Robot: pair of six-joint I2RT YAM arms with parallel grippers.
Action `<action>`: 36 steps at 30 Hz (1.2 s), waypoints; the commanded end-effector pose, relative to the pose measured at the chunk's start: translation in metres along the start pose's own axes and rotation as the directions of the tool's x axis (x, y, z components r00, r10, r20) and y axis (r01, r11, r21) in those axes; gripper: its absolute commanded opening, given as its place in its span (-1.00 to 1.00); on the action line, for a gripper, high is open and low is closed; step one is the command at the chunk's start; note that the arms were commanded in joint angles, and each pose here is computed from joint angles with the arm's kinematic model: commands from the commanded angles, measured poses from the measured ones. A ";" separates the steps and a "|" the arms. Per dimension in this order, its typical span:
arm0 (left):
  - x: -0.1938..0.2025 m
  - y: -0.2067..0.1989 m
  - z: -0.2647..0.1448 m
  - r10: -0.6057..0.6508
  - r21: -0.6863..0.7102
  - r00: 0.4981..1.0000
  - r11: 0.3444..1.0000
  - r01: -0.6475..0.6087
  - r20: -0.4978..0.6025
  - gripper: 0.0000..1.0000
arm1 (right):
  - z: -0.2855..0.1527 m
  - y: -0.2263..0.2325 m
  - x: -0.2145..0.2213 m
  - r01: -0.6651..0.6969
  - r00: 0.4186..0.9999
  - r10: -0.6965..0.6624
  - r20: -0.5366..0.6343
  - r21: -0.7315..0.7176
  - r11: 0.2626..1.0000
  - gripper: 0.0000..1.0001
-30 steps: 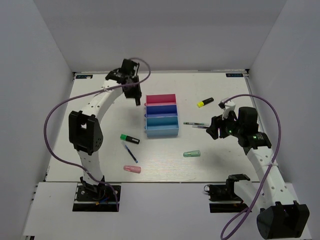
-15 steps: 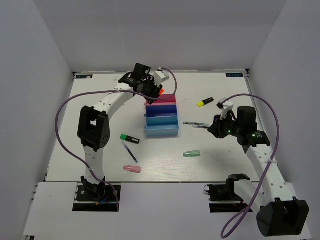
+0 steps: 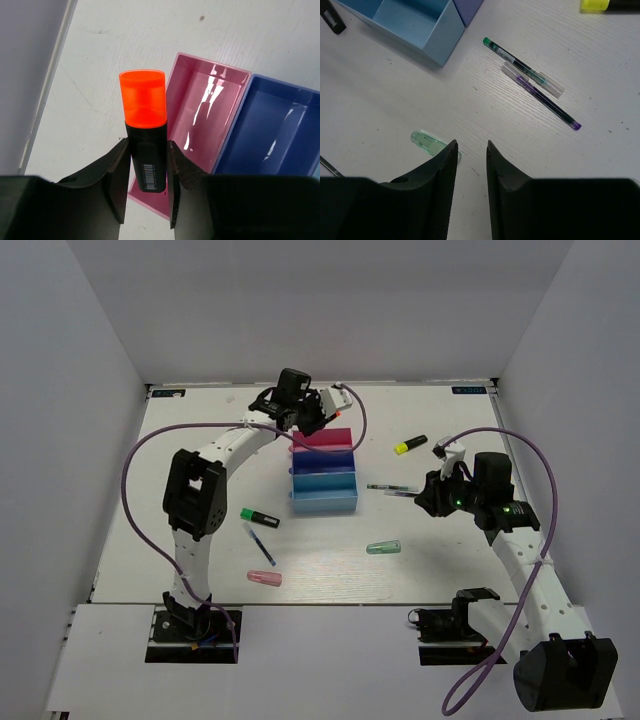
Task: Sort the stationery into containers
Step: Place the pen in the storage box, then pick up the pen from the center of the board.
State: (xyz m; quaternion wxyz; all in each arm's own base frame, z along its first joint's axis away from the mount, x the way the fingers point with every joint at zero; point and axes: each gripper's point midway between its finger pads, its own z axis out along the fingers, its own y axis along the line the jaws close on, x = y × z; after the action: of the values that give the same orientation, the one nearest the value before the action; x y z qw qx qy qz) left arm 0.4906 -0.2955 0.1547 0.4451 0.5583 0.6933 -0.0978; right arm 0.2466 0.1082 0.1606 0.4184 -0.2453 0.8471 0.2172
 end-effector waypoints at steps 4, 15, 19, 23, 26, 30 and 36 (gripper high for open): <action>0.009 0.001 0.023 0.047 -0.061 0.999 0.997 -0.048 -0.014 -0.77 | -0.004 -0.004 -0.010 0.021 1.000 -0.021 0.018 0.018 1.000 -0.19; -0.009 0.009 0.002 -0.047 -0.150 0.998 0.987 0.052 0.032 0.46 | -0.004 -0.007 -0.009 0.004 1.000 -0.004 0.008 0.032 0.999 0.75; -0.030 0.009 -0.025 -0.084 -0.183 0.992 0.978 0.100 0.090 0.56 | -0.004 -0.007 -0.008 0.000 1.000 -0.001 0.009 0.033 0.999 0.75; -0.055 0.020 -0.091 -0.222 -0.361 0.973 0.903 0.232 0.069 -1.00 | -0.004 -0.007 -0.008 -0.006 1.000 0.006 0.010 0.030 1.000 0.75; -0.021 0.016 -0.148 -0.589 -0.557 0.807 0.657 0.508 0.041 -1.00 | -0.005 -0.007 -0.010 -0.009 1.000 0.009 0.016 0.034 0.999 0.75; 0.072 -0.050 -0.215 -0.867 -0.757 0.498 0.337 0.560 -0.017 0.01 | -0.005 -0.005 -0.010 -0.017 1.000 0.016 0.019 0.023 1.000 0.75; 0.093 -0.129 -0.205 -0.531 -0.233 0.746 0.847 0.477 -0.402 -0.06 | -0.006 -0.001 -0.012 -0.029 0.999 0.029 0.027 -0.001 1.000 0.75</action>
State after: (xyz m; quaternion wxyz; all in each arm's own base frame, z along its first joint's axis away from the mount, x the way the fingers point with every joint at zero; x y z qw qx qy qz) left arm 0.3181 -0.1441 0.1943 0.3456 0.1718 0.9225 0.0030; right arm 0.2472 0.1036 0.1577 0.4125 -0.2296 0.8551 0.2145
